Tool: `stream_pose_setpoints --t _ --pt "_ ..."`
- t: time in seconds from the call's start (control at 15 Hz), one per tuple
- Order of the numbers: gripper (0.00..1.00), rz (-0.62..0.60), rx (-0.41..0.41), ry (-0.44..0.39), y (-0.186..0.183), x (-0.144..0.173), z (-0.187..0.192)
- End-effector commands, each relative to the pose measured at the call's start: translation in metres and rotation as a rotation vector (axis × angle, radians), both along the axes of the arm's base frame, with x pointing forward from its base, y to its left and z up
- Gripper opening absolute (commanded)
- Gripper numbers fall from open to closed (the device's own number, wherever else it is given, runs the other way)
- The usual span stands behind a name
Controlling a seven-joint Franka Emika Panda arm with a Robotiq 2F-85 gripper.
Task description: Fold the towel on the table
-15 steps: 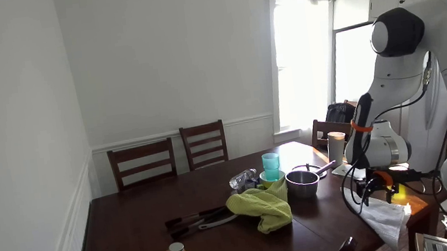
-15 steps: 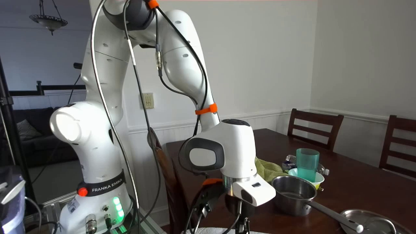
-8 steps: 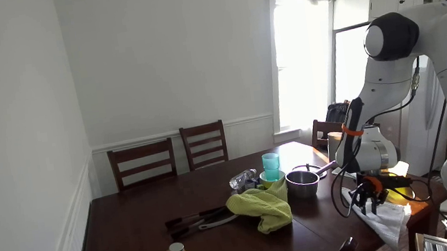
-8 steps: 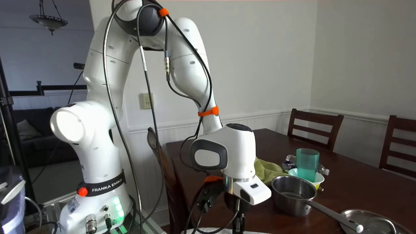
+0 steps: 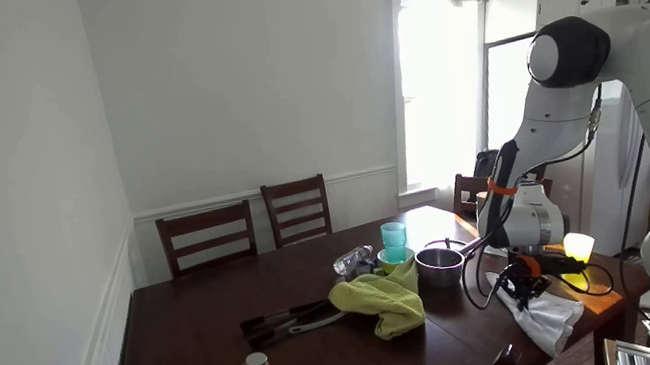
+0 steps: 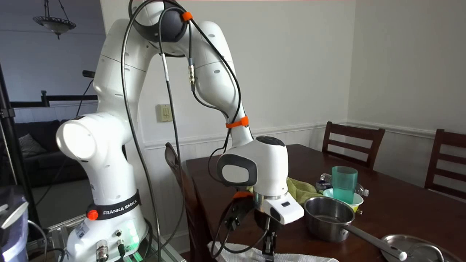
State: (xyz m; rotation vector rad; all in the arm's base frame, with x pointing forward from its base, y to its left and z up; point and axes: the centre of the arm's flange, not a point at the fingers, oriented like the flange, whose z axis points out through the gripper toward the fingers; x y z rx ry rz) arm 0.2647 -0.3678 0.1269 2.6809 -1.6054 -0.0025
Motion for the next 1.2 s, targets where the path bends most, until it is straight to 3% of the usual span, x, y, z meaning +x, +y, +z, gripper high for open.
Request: stream_pose_setpoints --t 0.0,0.47,0.53,0.6,1.13 --pt "0.02 -0.038 0.027 -0.023 0.002 0.015 -0.011" --pt "0.02 -0.044 0.021 -0.057 0.006 0.035 -0.006" --pt "0.32 -0.045 0.013 -0.055 0.005 0.035 -0.004" --pt "0.32 -0.042 0.012 -0.056 0.005 0.035 -0.002" --pt "0.88 -0.043 -0.006 -0.06 0.003 0.033 0.02"
